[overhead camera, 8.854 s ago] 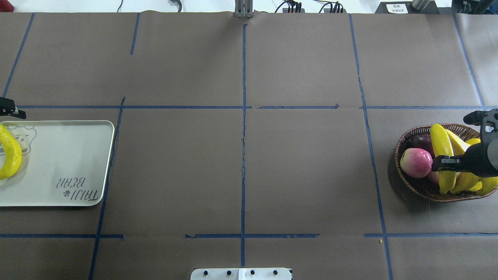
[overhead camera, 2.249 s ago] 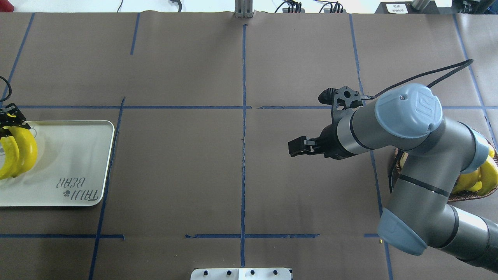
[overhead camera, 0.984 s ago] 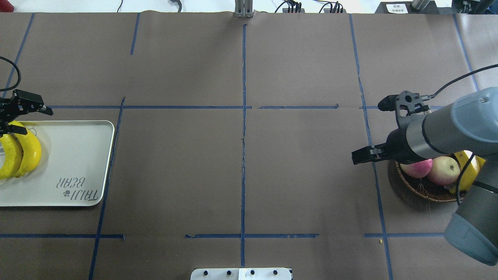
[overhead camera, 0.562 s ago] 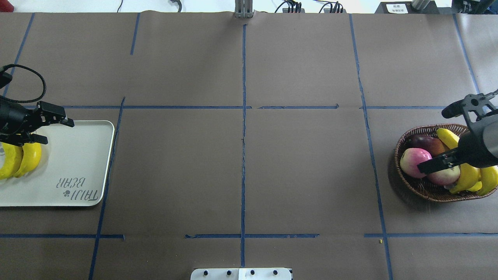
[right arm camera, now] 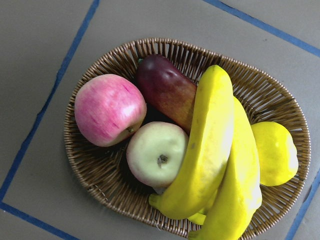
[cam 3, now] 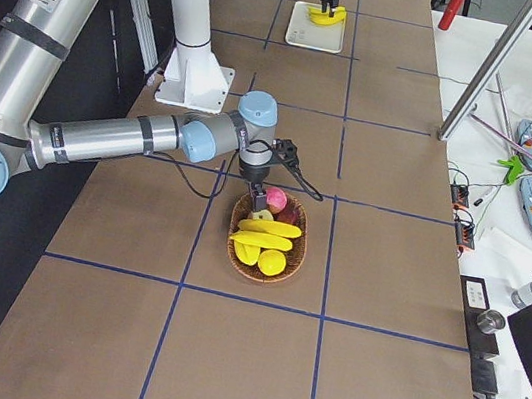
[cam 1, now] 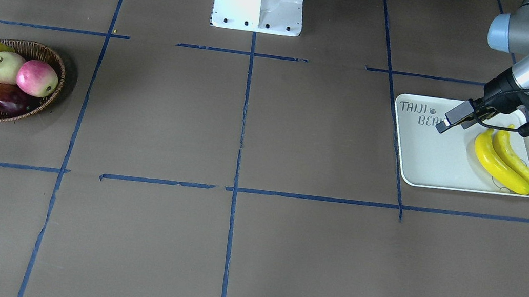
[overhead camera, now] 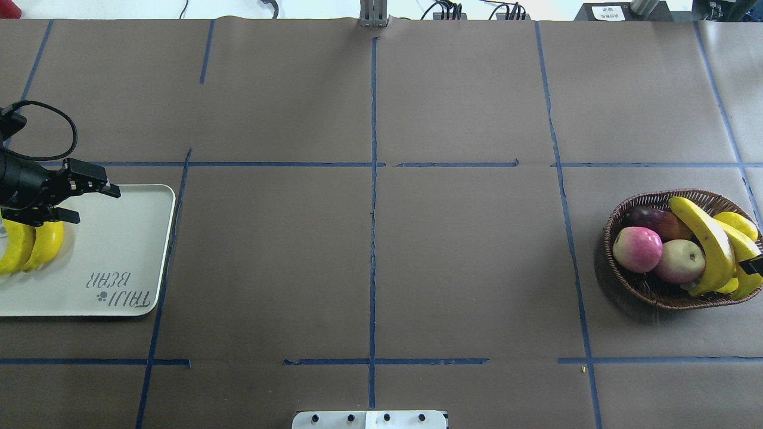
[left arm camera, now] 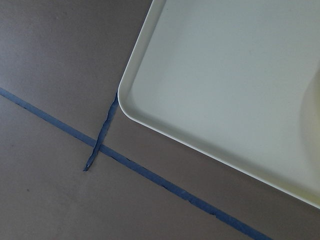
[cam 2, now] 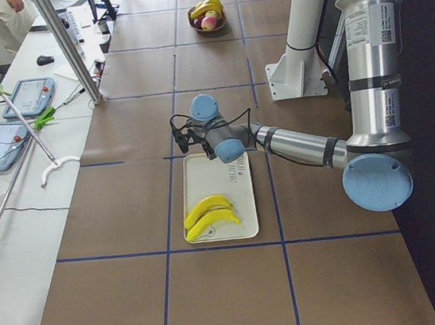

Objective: Transfer all bananas from basket to plate

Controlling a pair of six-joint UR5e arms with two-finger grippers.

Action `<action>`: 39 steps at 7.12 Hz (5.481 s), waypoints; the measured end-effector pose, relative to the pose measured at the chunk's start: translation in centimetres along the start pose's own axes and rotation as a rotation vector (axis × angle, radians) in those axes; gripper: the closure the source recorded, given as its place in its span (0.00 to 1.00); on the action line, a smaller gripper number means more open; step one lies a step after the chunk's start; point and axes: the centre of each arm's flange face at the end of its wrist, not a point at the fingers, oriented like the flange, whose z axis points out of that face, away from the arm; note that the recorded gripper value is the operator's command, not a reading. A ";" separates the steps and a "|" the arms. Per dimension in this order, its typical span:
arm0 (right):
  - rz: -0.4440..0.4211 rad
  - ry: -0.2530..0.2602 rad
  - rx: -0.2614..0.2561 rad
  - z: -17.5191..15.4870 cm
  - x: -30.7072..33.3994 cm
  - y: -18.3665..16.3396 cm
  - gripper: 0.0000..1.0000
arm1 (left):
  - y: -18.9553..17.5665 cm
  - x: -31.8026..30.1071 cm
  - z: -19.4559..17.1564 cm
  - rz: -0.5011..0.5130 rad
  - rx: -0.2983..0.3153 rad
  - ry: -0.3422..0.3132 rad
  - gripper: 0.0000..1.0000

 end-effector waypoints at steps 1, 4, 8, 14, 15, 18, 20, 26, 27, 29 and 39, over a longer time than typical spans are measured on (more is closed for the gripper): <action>0.009 -0.011 0.012 0.8 1.4 0.8 0.01 | 0.1 0.1 -0.2 0.003 0.000 0.003 0.00; 0.105 -0.059 0.138 6.2 6.3 3.7 0.08 | 0.3 0.1 -0.3 0.003 -0.001 0.004 0.00; 0.189 -0.094 0.150 8.7 8.1 4.6 0.23 | 0.2 -0.1 -0.2 0.001 0.000 0.001 0.00; 0.195 -0.112 0.112 9.9 7.4 4.5 0.38 | 0.3 -0.2 -0.2 0.000 -0.001 -0.001 0.00; 0.190 -0.110 0.108 10.2 7.3 4.4 0.39 | 0.3 -0.2 -0.2 0.000 -0.001 -0.001 0.00; 0.181 -0.111 0.100 10.7 7.0 4.0 0.50 | 0.3 -0.2 -0.2 0.001 -0.001 0.000 0.00; 0.177 -0.111 0.093 11.0 6.9 4.0 0.75 | 0.3 -0.2 -0.2 0.000 -0.002 -0.001 0.00; 0.163 -0.111 0.107 10.8 6.9 3.6 0.99 | 0.4 -0.2 -0.1 0.002 -0.004 -0.002 0.00; 0.174 -0.105 0.137 9.6 7.5 3.5 1.00 | 0.5 -0.1 0.1 0.003 -0.007 -0.003 0.00; 0.200 -0.093 0.203 6.0 7.6 2.5 1.00 | 0.6 -0.1 0.2 0.006 -0.010 -0.003 0.00; 0.155 -0.311 0.232 0.2 -21.6 -20.0 0.96 | 4.9 13.5 1.8 0.186 -0.082 0.178 0.00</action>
